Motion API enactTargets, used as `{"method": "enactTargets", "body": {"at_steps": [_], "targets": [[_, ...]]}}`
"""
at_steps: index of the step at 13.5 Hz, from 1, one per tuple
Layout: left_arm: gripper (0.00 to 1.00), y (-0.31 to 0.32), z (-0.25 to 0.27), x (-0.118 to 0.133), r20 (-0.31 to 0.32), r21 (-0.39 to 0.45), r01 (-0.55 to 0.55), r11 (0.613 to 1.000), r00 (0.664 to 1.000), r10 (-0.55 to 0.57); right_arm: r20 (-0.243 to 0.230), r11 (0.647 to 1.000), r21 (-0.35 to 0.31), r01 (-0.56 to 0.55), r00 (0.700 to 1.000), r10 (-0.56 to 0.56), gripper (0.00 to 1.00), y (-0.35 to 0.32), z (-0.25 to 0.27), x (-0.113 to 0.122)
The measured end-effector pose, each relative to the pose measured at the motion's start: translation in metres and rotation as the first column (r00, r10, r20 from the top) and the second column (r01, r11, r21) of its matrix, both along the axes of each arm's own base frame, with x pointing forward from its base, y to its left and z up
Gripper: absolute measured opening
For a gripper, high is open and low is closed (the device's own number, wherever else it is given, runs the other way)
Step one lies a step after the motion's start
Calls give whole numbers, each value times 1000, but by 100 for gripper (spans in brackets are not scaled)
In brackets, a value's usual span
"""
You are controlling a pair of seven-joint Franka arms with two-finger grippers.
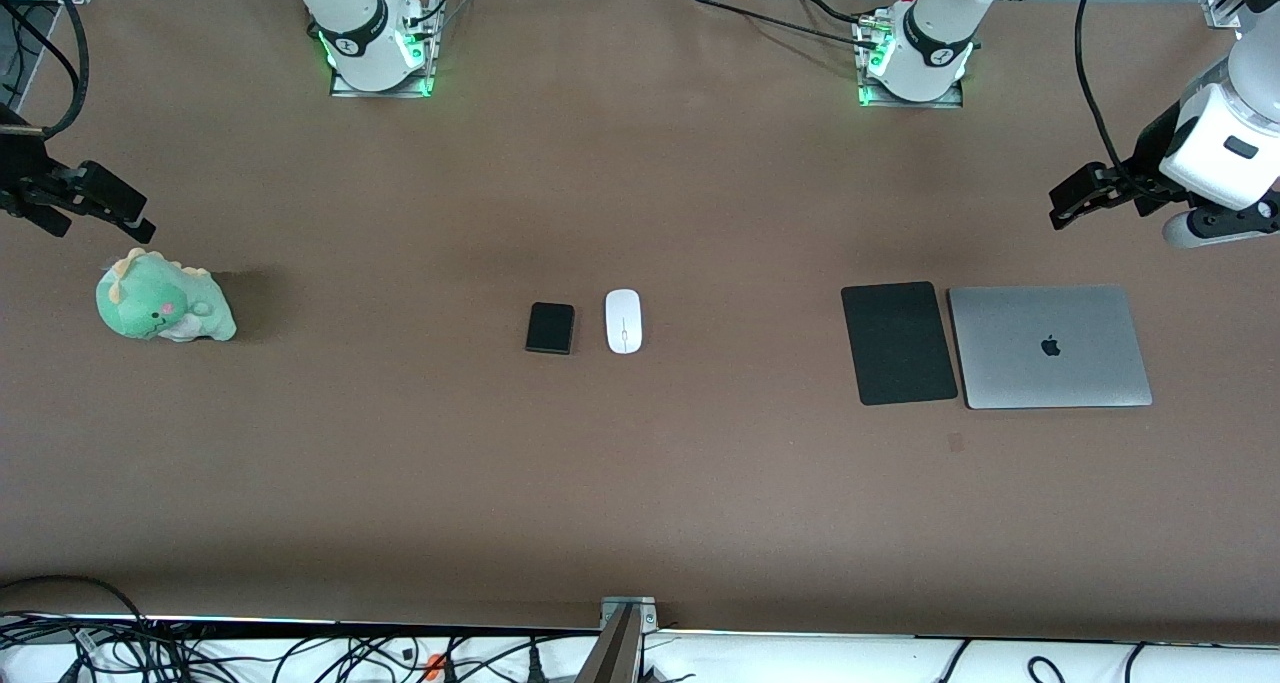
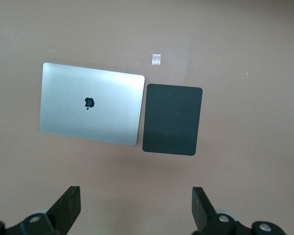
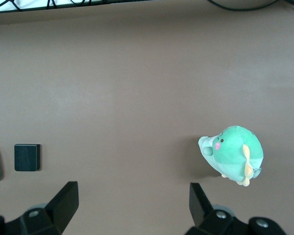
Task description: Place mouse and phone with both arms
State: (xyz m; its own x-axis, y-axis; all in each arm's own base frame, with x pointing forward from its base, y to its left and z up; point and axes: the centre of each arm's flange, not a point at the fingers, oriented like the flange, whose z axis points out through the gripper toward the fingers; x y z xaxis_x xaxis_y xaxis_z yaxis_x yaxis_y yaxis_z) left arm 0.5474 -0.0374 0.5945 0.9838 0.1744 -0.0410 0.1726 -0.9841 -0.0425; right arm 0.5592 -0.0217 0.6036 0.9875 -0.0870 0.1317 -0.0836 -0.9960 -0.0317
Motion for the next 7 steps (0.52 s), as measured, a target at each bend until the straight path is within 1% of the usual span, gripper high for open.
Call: {"method": "enactTargets", "body": {"at_steps": [4, 6, 7], "targets": [[100, -21, -11, 1, -35, -10, 48, 999, 998, -48, -28, 1000, 0, -19, 999, 19, 100, 10, -7, 0], [100, -51, -29, 5, -72, -64, 78, 995, 994, -82, -39, 1000, 0, -25, 999, 25, 100, 14, -11, 2], [100, -67, -43, 8, -96, -98, 70, 993, 992, -80, -47, 1000, 0, -27, 999, 27, 100, 16, -13, 2]]}}
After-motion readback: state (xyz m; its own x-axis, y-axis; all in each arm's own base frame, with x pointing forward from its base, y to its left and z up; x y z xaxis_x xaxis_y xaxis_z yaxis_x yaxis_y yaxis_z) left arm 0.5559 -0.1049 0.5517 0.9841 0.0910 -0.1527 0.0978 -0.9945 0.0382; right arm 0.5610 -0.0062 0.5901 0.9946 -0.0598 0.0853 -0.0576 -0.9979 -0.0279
